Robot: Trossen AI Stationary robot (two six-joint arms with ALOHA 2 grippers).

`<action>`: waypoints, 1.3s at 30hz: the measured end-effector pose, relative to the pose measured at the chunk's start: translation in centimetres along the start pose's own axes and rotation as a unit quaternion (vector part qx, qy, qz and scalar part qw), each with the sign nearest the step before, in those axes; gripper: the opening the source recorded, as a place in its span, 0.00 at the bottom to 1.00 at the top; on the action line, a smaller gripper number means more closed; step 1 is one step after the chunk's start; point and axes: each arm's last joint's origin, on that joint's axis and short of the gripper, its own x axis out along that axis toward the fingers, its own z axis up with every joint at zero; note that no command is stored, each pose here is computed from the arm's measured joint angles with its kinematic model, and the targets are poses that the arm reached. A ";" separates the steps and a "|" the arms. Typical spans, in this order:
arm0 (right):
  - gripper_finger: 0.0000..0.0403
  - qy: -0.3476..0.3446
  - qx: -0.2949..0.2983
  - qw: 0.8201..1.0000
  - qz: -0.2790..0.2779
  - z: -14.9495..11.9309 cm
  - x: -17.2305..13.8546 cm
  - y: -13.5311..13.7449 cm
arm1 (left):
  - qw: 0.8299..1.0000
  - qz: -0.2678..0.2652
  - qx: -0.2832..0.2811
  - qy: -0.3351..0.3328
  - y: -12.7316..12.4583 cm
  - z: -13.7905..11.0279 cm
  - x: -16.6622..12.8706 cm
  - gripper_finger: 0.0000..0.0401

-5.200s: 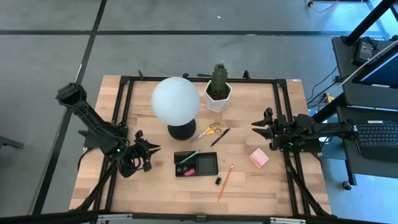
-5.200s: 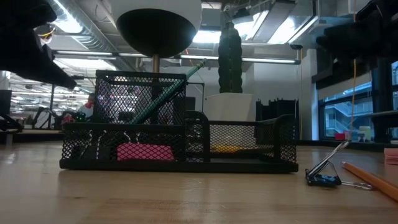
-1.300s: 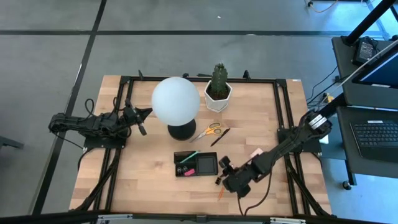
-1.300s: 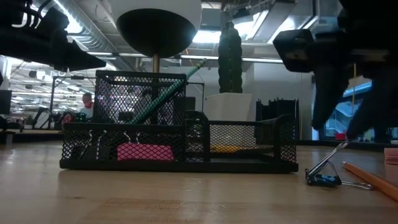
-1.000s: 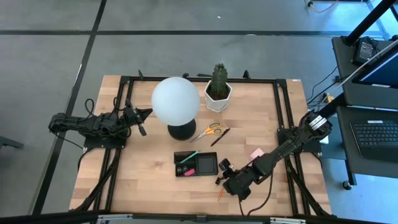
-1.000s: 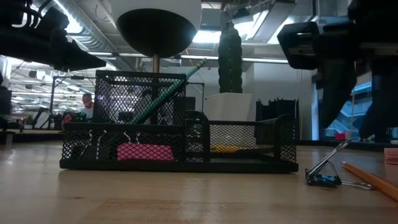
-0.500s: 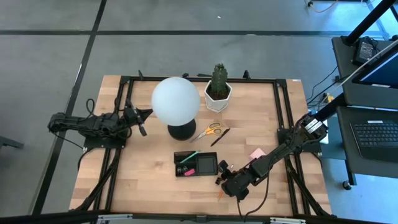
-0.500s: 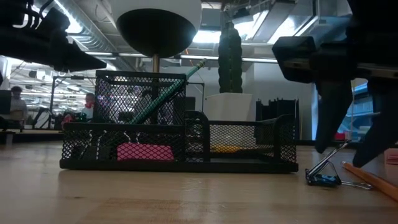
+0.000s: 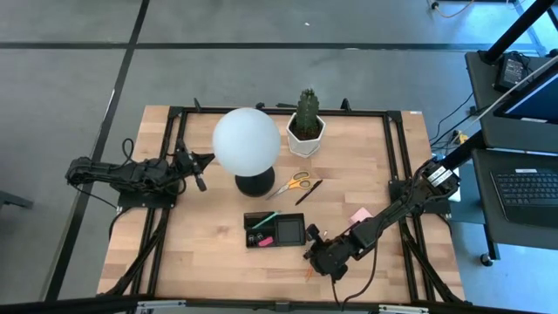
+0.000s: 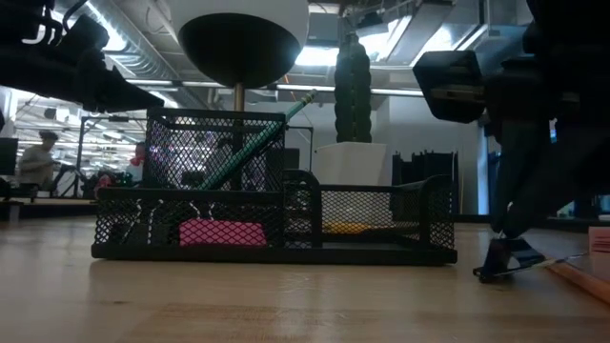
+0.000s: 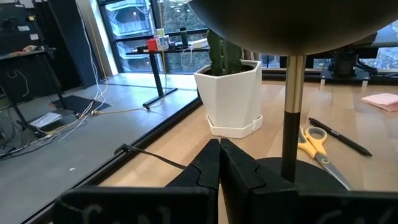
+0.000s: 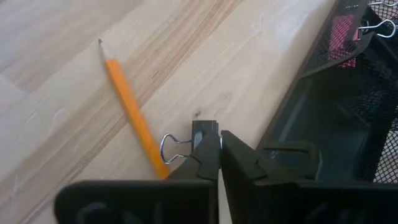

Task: Pick and place office supplies into organizer
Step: Put the black binder clip into the desk organizer

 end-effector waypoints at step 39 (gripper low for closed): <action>0.01 -0.156 0.182 0.968 -0.079 4.1 2.3 -8.0 | 1.000 0.000 0.003 0.000 0.0 0.0 0.0 0.01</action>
